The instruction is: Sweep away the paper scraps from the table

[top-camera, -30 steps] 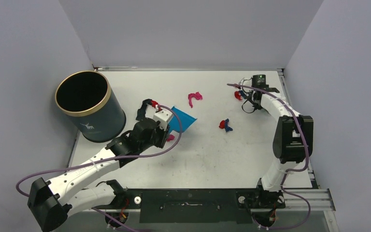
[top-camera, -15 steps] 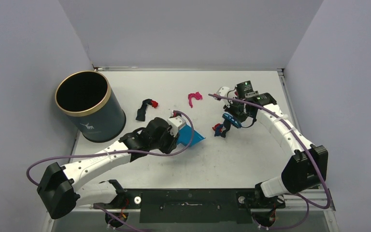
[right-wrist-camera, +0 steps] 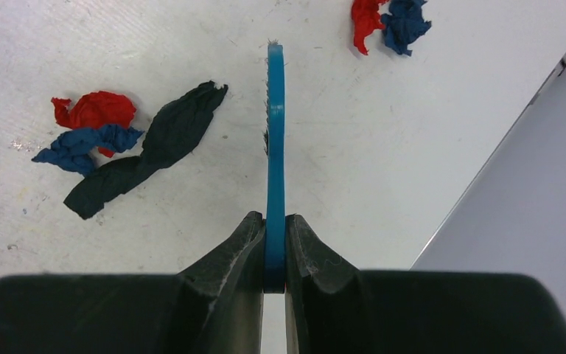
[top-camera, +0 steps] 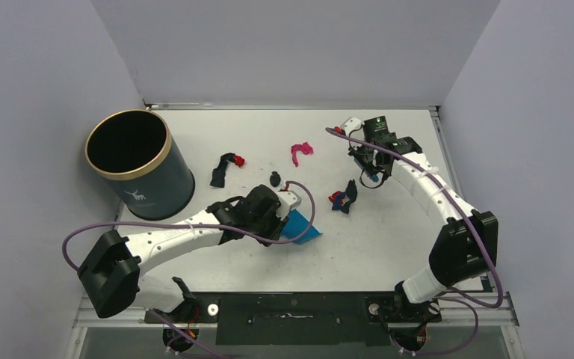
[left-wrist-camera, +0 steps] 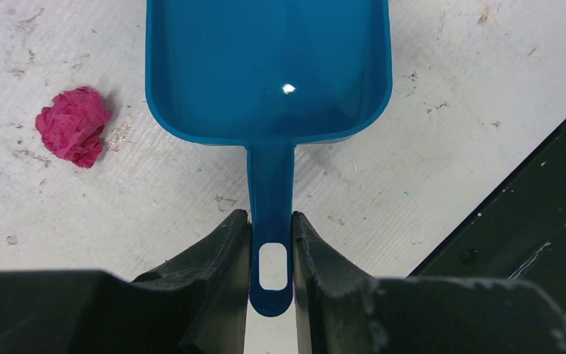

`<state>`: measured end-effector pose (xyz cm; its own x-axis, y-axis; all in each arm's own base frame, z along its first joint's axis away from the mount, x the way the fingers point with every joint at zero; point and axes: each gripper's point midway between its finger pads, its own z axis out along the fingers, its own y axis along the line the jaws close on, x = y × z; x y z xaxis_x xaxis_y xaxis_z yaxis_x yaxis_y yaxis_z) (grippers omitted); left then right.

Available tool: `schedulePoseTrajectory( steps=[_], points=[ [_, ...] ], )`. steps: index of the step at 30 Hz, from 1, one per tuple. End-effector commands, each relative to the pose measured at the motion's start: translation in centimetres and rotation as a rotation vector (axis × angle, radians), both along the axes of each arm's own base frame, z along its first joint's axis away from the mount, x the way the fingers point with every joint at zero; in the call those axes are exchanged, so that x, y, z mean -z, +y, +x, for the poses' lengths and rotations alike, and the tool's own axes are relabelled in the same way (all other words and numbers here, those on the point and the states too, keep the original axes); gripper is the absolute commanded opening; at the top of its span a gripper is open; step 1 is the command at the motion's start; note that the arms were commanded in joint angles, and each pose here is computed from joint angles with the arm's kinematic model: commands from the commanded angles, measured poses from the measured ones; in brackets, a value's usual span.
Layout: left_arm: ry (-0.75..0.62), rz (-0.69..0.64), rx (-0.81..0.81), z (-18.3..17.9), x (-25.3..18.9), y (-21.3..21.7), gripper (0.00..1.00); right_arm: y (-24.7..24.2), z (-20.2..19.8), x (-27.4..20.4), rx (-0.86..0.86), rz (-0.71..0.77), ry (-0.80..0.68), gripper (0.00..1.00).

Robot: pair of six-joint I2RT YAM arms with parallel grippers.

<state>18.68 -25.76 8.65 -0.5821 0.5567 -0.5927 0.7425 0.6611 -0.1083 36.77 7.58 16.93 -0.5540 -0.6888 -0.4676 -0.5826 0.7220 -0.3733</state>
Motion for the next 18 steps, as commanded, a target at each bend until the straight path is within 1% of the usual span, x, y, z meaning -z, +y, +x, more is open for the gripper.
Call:
schedulePoseTrajectory(
  steps=[1, 4, 7, 11, 14, 18],
  points=[
    [-0.010, -0.010, 0.049, 0.2, -0.9, -1.6, 0.00, 0.4, 1.0, 1.6, 0.095, 0.032, -0.004, 0.05],
    [0.021, -0.020, 0.075, -0.3, -0.6, -2.2, 0.00, 2.2, 0.2, 3.7, 0.066, 0.068, 0.082, 0.05],
    [0.032, 0.006, 0.080, -0.3, 0.0, -2.3, 0.00, 5.2, -1.4, 5.1, 0.020, 0.188, 0.197, 0.05],
    [0.057, 0.032, 0.087, -0.5, 0.8, -2.4, 0.00, 9.1, -3.5, 5.3, -0.024, 0.382, 0.320, 0.05],
    [0.069, 0.049, 0.086, -0.6, 1.4, -2.4, 0.00, 11.4, -5.4, 5.2, -0.088, 0.471, 0.417, 0.05],
    [0.068, 0.063, 0.089, -0.7, 1.7, -2.5, 0.00, 13.9, -8.2, 4.0, -0.170, 0.630, 0.541, 0.05]
  ],
)
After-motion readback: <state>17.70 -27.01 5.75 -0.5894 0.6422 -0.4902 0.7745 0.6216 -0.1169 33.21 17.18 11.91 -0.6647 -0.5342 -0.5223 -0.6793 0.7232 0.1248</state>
